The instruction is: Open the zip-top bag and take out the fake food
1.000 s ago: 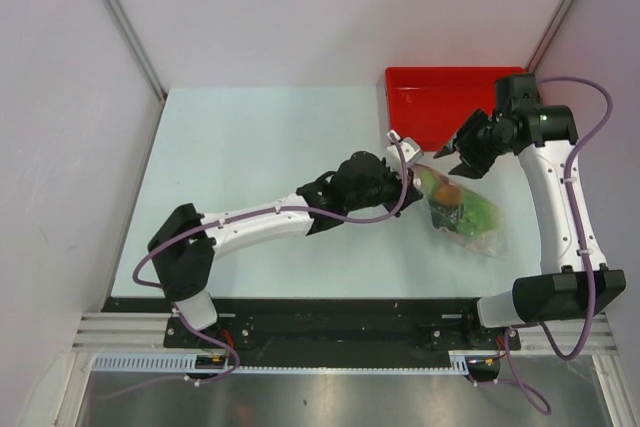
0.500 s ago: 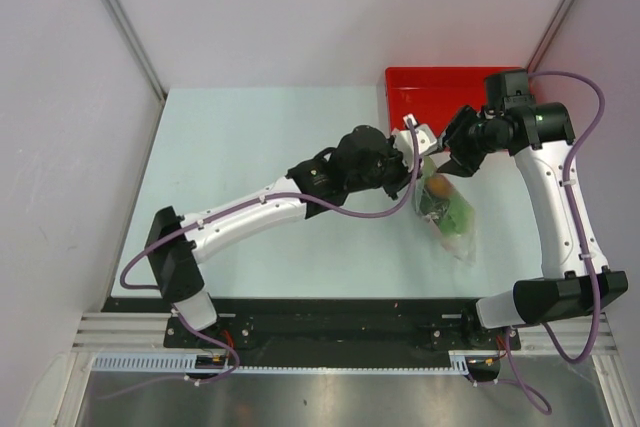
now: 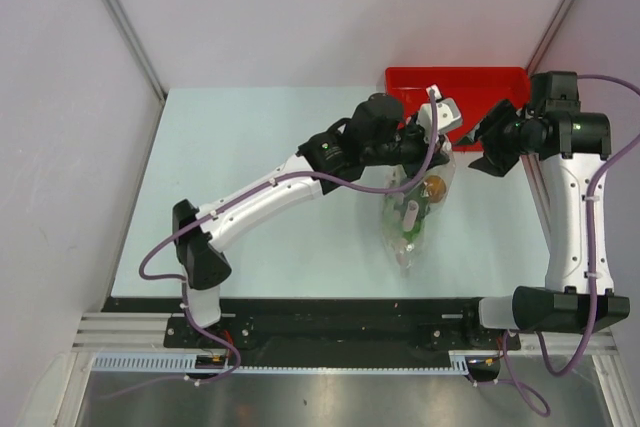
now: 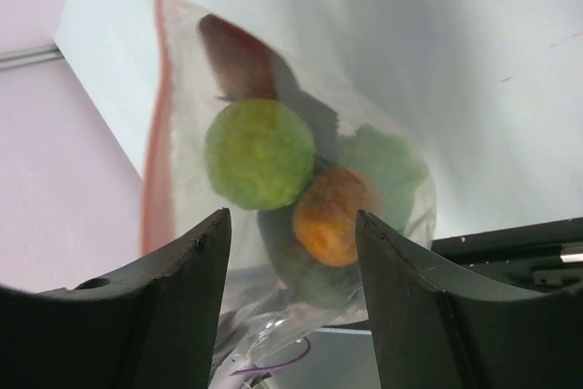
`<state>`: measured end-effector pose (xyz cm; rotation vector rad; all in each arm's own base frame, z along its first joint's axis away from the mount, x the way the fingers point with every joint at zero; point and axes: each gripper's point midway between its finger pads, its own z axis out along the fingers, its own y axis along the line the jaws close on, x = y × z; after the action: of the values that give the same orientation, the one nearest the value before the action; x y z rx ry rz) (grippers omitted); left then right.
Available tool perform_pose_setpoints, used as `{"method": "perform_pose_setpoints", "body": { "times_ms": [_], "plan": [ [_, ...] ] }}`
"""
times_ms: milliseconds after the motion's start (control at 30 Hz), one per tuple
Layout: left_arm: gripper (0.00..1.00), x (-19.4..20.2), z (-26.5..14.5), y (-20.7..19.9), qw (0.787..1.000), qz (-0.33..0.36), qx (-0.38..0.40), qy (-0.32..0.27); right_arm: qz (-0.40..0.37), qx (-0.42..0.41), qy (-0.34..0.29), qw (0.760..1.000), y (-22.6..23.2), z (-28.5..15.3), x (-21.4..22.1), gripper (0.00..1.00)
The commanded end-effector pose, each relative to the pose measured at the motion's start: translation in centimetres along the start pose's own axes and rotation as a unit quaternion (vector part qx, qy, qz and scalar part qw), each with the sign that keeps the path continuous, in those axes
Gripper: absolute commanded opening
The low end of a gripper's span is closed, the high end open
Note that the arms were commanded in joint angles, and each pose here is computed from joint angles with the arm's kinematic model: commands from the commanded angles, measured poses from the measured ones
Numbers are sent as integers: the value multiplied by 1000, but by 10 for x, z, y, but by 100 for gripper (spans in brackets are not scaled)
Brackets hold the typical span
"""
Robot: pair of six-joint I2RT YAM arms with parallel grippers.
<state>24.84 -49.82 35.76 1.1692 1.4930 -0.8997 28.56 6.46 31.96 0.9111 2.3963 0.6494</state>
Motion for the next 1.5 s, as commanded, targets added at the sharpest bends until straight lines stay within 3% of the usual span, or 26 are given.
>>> {"method": "perform_pose_setpoints", "body": {
  "times_ms": [0, 200, 500, 833, 1067, 1467],
  "plan": [
    [0, -8, 7, -13, 998, 13, 57, -9, -11, -12, 2, 1000, -6, -25, 10, 62],
    [0, 34, 15, -20, 998, -14, 55, 32, -3, -2, 18, 1000, -10, -30, 16, 62],
    [0, 29, 5, -13, 999, 3, -41, 32, -7, -14, 50, 999, -3, -42, 42, 49],
    [0, 17, 2, -2, 992, 18, -120, 41, -36, 6, 61, 997, -1, -36, 63, 48],
    [0, 22, -2, 4, 987, 32, -149, 56, -51, 13, 53, 997, -10, -39, 65, 49],
    [0, 16, -1, -12, 987, 66, -143, 22, -38, -22, 94, 995, -2, -34, 79, 47]
  ]
}}
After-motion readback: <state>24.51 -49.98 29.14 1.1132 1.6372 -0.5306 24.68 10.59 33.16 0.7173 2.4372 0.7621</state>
